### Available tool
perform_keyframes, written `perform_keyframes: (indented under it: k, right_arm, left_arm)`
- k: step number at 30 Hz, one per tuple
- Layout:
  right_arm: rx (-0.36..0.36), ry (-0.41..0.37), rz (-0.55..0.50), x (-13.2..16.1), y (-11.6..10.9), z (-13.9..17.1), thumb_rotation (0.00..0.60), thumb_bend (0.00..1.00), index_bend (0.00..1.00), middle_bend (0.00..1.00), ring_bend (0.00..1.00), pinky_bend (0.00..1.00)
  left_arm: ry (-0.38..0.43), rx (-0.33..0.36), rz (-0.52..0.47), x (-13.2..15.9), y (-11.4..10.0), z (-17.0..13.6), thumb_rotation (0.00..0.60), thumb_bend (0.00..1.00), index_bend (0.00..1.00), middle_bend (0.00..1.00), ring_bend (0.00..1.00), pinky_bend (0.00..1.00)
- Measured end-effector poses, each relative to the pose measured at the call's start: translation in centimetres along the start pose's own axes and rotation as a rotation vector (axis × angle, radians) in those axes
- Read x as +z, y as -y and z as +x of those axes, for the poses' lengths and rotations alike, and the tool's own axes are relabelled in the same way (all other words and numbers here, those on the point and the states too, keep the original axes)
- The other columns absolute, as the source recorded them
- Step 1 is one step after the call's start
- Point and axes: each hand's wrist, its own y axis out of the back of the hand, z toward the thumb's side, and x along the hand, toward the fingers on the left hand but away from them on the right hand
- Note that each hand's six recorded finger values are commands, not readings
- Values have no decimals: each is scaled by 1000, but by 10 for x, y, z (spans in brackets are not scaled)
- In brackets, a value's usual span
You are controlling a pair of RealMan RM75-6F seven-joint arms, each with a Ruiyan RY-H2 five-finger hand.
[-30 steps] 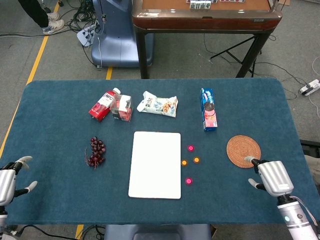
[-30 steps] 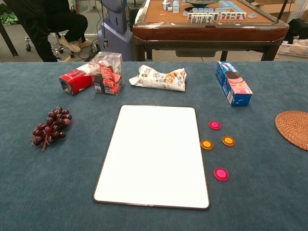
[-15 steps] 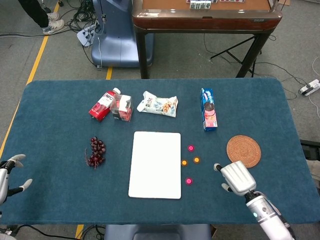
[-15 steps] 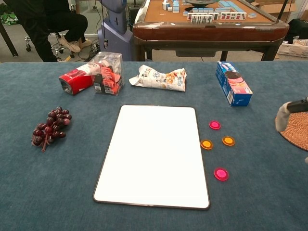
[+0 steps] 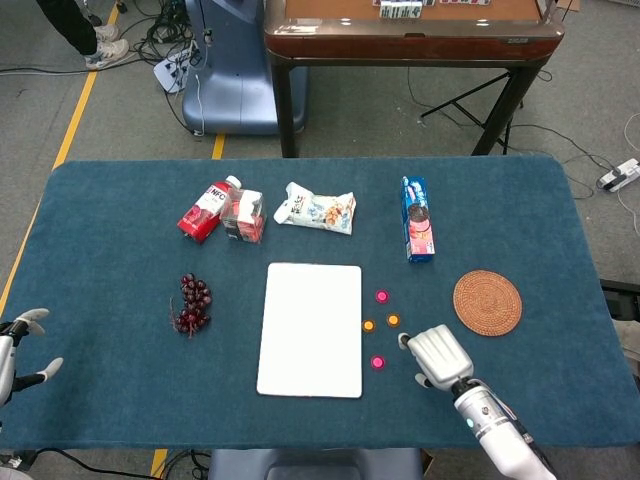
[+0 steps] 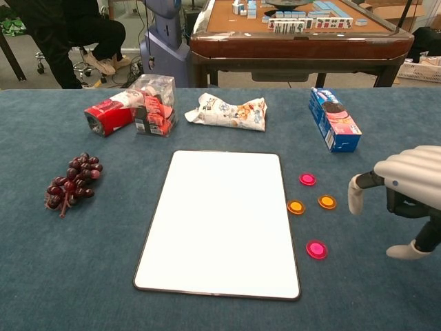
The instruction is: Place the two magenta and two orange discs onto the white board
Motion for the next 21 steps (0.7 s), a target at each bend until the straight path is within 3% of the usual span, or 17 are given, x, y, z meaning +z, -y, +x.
perform_keyframes:
  k: [11, 21]
  right_arm:
    - [63, -6, 15, 12, 11, -19, 600, 92, 424, 1000, 1000, 1000]
    - [79, -22, 15, 23, 16, -32, 600, 91, 424, 1000, 1000, 1000]
  left_arm:
    - [-6, -6, -5, -2, 0, 0, 600, 26, 347, 468, 394, 542]
    - [-8, -7, -9, -2, -1, 0, 600, 26, 347, 470, 395, 543]
